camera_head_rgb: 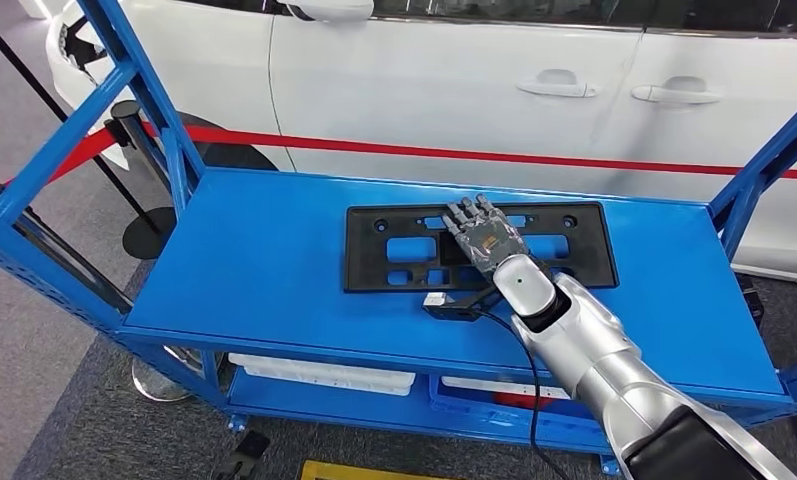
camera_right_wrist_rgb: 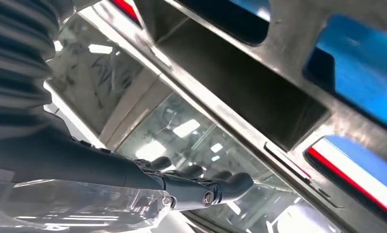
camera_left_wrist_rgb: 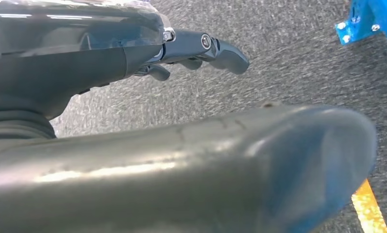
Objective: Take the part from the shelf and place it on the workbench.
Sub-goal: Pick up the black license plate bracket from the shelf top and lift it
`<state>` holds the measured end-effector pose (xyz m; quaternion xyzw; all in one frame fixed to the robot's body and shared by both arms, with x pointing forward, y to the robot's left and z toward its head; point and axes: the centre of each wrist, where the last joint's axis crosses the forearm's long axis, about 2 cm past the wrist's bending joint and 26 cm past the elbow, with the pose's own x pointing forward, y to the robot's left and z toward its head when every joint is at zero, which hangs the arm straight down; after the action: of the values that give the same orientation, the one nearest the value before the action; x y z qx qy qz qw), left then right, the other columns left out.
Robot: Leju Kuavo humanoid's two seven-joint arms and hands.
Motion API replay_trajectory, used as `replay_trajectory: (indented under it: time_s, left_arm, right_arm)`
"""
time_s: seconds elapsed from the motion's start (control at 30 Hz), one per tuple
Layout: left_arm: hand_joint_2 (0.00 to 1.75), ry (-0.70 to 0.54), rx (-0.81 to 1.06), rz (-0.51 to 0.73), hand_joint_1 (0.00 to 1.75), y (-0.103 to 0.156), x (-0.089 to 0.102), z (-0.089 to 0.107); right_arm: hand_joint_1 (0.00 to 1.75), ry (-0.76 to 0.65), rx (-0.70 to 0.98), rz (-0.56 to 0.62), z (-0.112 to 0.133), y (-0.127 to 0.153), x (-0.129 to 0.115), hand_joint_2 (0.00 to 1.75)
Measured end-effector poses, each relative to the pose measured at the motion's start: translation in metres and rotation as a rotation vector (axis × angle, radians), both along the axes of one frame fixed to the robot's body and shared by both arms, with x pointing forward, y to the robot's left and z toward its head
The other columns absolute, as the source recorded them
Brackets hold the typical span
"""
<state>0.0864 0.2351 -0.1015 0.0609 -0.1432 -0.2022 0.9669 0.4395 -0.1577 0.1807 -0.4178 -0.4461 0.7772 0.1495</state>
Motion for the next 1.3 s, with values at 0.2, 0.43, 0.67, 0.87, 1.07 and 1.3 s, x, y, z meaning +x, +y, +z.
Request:
replay_trajectory:
  time_s: [0.2,0.43,0.67,0.87,1.07,1.3]
  left_arm:
    - [0.00,-0.009,-0.005,0.009,0.00,0.000,-0.001,0.000]
    - [0.00,-0.016,-0.010,0.016,0.00,0.000,-0.004,-0.001]
    - [0.00,-0.023,-0.009,0.022,0.00,-0.001,-0.006,-0.001]
    - [0.00,-0.021,-0.008,0.030,0.00,0.000,-0.008,-0.001]
    - [0.00,-0.022,-0.006,0.033,0.00,0.000,-0.008,-0.002]
    - [0.00,-0.020,-0.005,0.045,0.00,0.000,-0.010,-0.002]
  right_arm:
    - [0.00,0.050,0.300,0.051,0.010,0.000,0.003,0.87]
    - [0.00,0.185,0.682,0.136,0.022,0.002,0.002,0.00]
    - [0.00,0.203,0.942,0.243,0.056,0.001,0.000,0.00]
    - [0.00,0.314,1.064,0.332,0.055,-0.001,-0.012,0.00]
    - [0.00,0.339,1.074,0.378,0.054,-0.005,-0.019,0.00]
    - [0.00,0.403,1.080,0.414,0.022,-0.014,-0.036,0.00]
